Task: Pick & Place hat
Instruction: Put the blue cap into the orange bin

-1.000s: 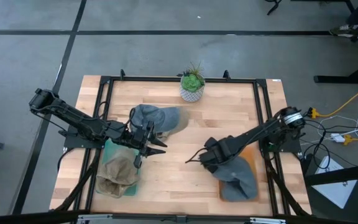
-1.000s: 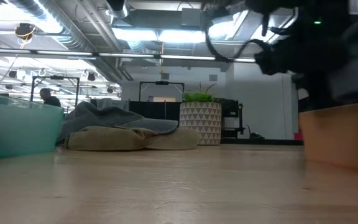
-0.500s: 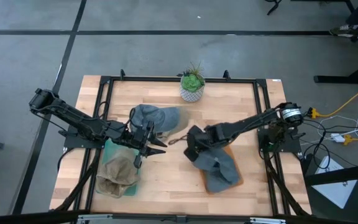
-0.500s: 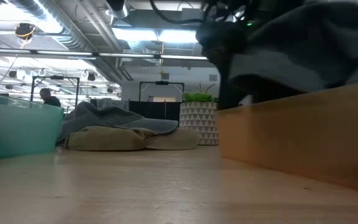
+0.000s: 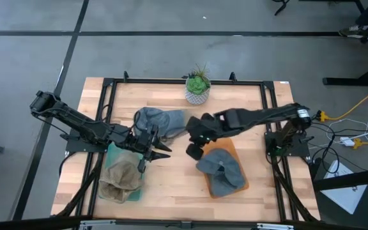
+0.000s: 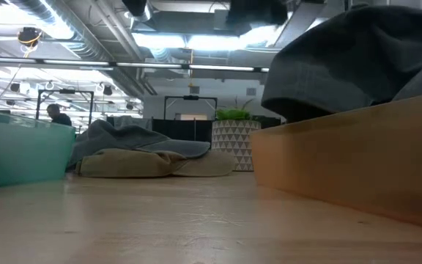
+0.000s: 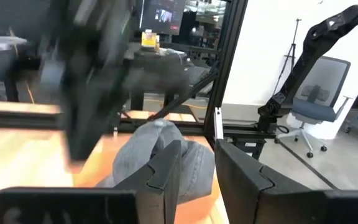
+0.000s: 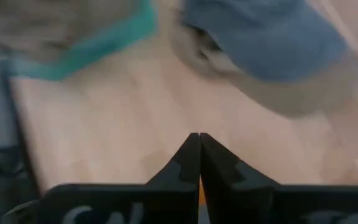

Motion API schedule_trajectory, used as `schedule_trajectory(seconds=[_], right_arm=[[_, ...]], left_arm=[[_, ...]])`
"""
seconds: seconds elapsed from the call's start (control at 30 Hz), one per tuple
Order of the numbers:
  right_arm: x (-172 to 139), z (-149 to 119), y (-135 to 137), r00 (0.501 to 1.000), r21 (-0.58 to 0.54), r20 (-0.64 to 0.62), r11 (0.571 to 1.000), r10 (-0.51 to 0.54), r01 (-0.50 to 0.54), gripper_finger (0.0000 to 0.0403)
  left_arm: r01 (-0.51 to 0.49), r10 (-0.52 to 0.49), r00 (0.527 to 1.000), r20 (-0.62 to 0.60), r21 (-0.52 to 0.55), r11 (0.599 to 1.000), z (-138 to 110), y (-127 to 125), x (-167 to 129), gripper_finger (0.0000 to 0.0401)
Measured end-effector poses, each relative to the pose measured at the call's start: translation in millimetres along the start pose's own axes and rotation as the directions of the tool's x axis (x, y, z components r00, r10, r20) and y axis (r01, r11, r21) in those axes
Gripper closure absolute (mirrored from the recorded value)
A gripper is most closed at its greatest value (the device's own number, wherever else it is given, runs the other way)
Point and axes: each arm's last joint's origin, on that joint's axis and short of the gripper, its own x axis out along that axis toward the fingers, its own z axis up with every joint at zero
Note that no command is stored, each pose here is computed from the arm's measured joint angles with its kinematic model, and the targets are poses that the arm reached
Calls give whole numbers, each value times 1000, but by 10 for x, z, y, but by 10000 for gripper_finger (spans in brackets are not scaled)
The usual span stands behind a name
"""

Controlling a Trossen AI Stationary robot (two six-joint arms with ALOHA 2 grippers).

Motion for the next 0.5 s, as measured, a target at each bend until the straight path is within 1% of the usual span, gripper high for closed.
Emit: schedule_trajectory(seconds=[0.1,0.23,0.3,0.37,0.5], right_arm=[[-373,11,282,995,-109,39,990,91,-86,396],[-834,-155,678,975,-249,66,949,213,-191,396],[-994,-288,846,968,-299,95,934,232,-194,396],[-1099,-433,987,964,-335,130,926,231,-176,396],[-1159,-712,1173,966,-355,168,927,194,-124,396]], left_arm=[[-1,1,1000,-13,-6,1000,-13,2,1,305],[0,0,1000,-15,-26,1000,-14,2,1,304],[4,-4,1000,-15,-27,1000,-14,0,1,304],[6,-6,1000,-16,-27,1000,-15,0,1,303],[6,-7,1000,-16,-27,1000,-15,0,1,303]])
